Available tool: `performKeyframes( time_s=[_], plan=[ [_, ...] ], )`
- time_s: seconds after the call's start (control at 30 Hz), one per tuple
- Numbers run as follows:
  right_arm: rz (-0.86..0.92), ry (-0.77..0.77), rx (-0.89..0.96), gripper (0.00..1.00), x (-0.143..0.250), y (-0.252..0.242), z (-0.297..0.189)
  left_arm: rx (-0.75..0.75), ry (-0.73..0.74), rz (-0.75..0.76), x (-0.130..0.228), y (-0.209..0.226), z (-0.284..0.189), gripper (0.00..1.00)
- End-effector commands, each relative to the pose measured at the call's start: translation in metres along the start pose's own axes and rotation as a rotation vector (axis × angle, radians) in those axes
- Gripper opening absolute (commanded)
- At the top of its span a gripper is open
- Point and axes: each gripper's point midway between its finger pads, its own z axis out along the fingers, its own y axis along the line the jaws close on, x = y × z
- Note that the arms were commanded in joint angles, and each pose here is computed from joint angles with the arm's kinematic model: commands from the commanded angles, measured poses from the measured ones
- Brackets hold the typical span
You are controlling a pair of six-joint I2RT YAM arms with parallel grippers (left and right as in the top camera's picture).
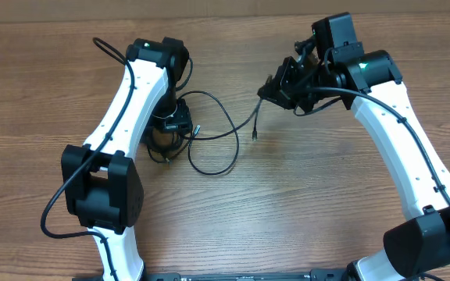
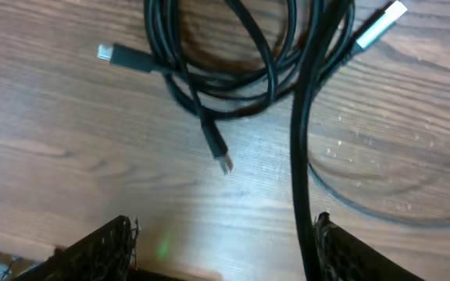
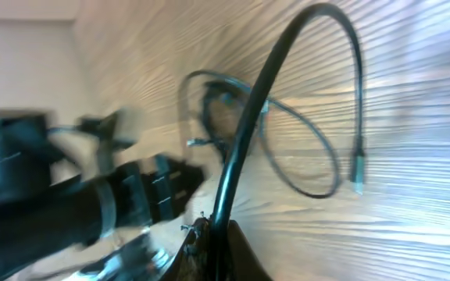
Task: Untangle cables
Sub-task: 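Pull one black cable rightward out of the coil with the right gripper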
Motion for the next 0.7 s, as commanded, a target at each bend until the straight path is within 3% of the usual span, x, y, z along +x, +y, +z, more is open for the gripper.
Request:
performKeyframes(
  time_s=[0.0,0.23,0.37,0.67],
  plan=[
    [0.009,-0.093,0.103,0.04,-0.013,-0.018,-0.005,0.062,-0.103,-0.038,-0.009,0.0,-0.044,0.75],
    [0.073,-0.134,0.175,0.04,-0.021,-0.037,-0.011,0.364,-0.289,0.104,-0.006,-0.031,-0.145,0.73],
    [0.107,-0.136,0.193,0.04,-0.025,-0.047,-0.017,0.449,-0.398,0.119,0.001,-0.031,-0.186,0.73],
    [0.233,-0.23,0.446,0.04,-0.043,-0.122,-0.057,0.413,-0.394,0.11,0.003,-0.024,-0.18,0.88]
  ],
)
